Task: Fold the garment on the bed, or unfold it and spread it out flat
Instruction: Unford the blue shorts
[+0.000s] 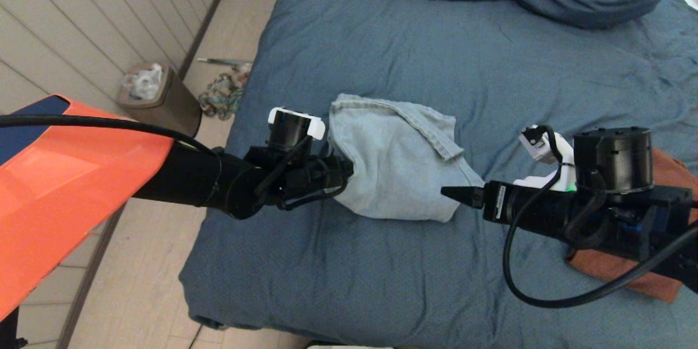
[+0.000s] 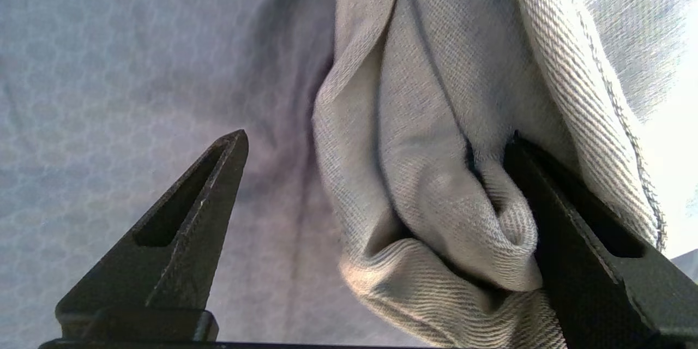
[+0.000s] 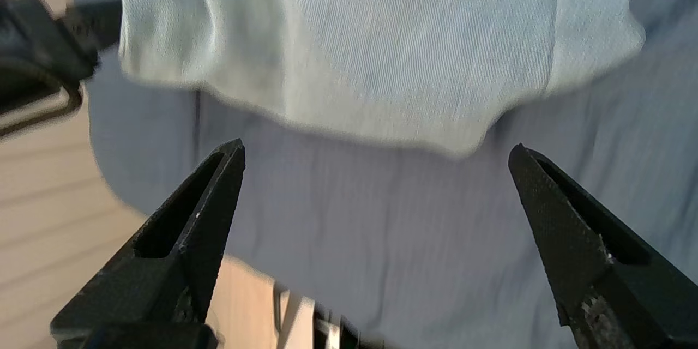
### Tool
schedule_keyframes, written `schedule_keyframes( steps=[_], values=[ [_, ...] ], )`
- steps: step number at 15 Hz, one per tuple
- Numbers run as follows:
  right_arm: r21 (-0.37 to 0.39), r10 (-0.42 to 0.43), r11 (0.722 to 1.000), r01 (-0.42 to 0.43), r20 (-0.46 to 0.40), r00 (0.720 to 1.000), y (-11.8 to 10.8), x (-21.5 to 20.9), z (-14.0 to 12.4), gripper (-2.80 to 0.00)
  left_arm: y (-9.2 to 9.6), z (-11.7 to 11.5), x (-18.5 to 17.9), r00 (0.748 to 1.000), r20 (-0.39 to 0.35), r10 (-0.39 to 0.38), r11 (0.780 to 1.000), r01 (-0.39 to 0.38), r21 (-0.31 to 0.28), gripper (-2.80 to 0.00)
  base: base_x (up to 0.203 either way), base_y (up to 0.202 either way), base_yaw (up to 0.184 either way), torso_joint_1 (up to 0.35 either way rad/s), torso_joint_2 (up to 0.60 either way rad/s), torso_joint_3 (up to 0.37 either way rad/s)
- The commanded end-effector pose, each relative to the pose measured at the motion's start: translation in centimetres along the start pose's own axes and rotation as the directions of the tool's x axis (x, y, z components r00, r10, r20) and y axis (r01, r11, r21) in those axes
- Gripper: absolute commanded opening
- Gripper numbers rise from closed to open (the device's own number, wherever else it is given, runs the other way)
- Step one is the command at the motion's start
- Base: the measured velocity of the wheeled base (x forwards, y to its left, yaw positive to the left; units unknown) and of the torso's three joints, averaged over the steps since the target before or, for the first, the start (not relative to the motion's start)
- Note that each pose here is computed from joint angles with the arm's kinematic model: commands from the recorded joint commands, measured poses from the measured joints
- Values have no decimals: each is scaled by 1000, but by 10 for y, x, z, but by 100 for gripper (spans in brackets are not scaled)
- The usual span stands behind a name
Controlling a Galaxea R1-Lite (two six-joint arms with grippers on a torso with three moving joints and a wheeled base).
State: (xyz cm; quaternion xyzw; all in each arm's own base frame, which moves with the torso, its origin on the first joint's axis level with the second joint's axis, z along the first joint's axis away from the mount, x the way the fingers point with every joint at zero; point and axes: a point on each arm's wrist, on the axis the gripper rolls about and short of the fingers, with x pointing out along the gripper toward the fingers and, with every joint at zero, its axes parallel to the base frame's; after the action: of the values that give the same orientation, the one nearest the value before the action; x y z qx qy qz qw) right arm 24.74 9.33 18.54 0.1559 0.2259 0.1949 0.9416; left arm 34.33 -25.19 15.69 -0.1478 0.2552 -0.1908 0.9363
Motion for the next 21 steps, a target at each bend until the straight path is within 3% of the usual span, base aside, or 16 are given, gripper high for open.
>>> schedule_keyframes(
  steps=[1, 2, 3, 4, 12, 21],
  values=[
    [6, -10, 1000, 10, 20, 1000, -8, 11, -3, 0, -2, 3, 3, 1000, 11, -2, 1000, 2, -9, 0, 0, 0, 0, 0, 0, 0],
    [7, -7, 1000, 7, 24, 1000, -8, 11, -3, 0, -2, 3, 3, 1000, 12, -3, 1000, 3, -10, 0, 0, 0, 0, 0, 0, 0],
    [7, -8, 1000, 8, 25, 1000, -8, 11, -3, 0, -2, 3, 3, 1000, 11, -2, 1000, 2, -10, -189, 0, 0, 0, 0, 0, 0],
    [6, -7, 1000, 7, 27, 1000, -8, 10, -3, 0, -2, 3, 4, 1000, 11, -2, 1000, 3, -10, -280, 0, 0, 0, 0, 0, 0],
    [8, -14, 1000, 14, 19, 1000, -10, 13, -4, 0, -2, 1, 9, 1000, 10, 2, 1000, -2, -9, -280, 0, 0, 0, 0, 0, 0],
    [5, -77, 997, 78, -35, 996, -25, 54, -9, 0, -2, 3, 5, 1000, 12, 0, 1000, 0, -10, -280, 0, 0, 0, 0, 0, 0]
  ],
)
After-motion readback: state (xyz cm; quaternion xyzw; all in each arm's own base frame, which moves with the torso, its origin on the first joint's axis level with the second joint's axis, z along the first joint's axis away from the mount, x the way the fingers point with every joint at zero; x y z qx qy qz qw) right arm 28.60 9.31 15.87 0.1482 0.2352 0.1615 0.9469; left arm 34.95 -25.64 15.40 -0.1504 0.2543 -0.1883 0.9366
